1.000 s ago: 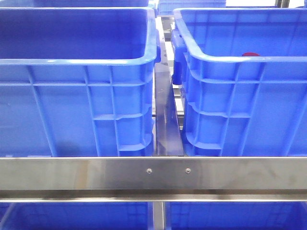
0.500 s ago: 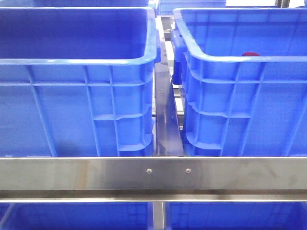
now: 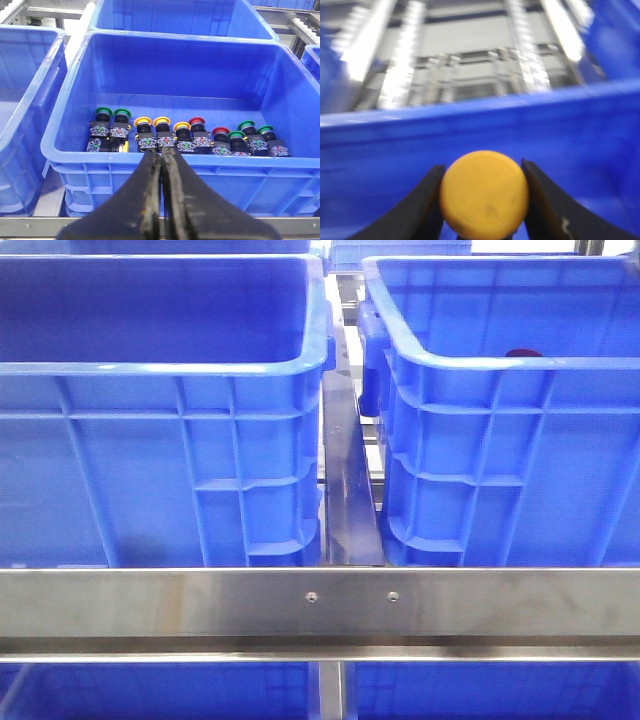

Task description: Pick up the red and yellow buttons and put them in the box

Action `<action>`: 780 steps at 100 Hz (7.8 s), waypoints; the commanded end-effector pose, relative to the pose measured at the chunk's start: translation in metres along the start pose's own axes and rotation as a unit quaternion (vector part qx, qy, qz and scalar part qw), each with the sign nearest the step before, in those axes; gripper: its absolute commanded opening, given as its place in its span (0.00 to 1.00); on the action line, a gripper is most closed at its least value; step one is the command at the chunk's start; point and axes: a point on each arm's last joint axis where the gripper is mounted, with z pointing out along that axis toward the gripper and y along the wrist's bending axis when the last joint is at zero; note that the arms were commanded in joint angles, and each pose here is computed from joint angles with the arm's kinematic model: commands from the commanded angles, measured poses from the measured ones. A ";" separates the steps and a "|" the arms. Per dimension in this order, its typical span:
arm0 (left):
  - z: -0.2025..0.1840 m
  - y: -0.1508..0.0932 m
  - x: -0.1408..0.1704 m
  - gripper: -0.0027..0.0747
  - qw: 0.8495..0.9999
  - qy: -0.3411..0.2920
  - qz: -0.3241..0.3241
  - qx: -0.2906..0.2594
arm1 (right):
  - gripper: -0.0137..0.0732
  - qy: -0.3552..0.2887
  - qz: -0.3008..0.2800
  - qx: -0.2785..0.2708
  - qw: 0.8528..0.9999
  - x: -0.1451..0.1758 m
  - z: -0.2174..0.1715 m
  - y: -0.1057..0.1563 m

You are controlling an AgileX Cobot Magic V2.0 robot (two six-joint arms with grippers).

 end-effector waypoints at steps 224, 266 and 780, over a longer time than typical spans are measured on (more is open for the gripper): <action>-0.001 -0.002 -0.012 0.01 0.999 -0.039 -0.005 0.007 | 0.72 -0.022 0.010 -0.033 0.999 -0.038 0.014 -0.015; -0.001 -0.002 -0.012 0.01 0.999 -0.039 -0.005 0.007 | 0.72 -0.078 0.004 -0.043 0.996 -0.024 -0.112 -0.016; 0.068 0.013 0.124 0.01 0.984 -0.176 0.034 -0.007 | 0.08 -0.180 -0.022 -0.137 0.974 0.054 -0.255 -0.008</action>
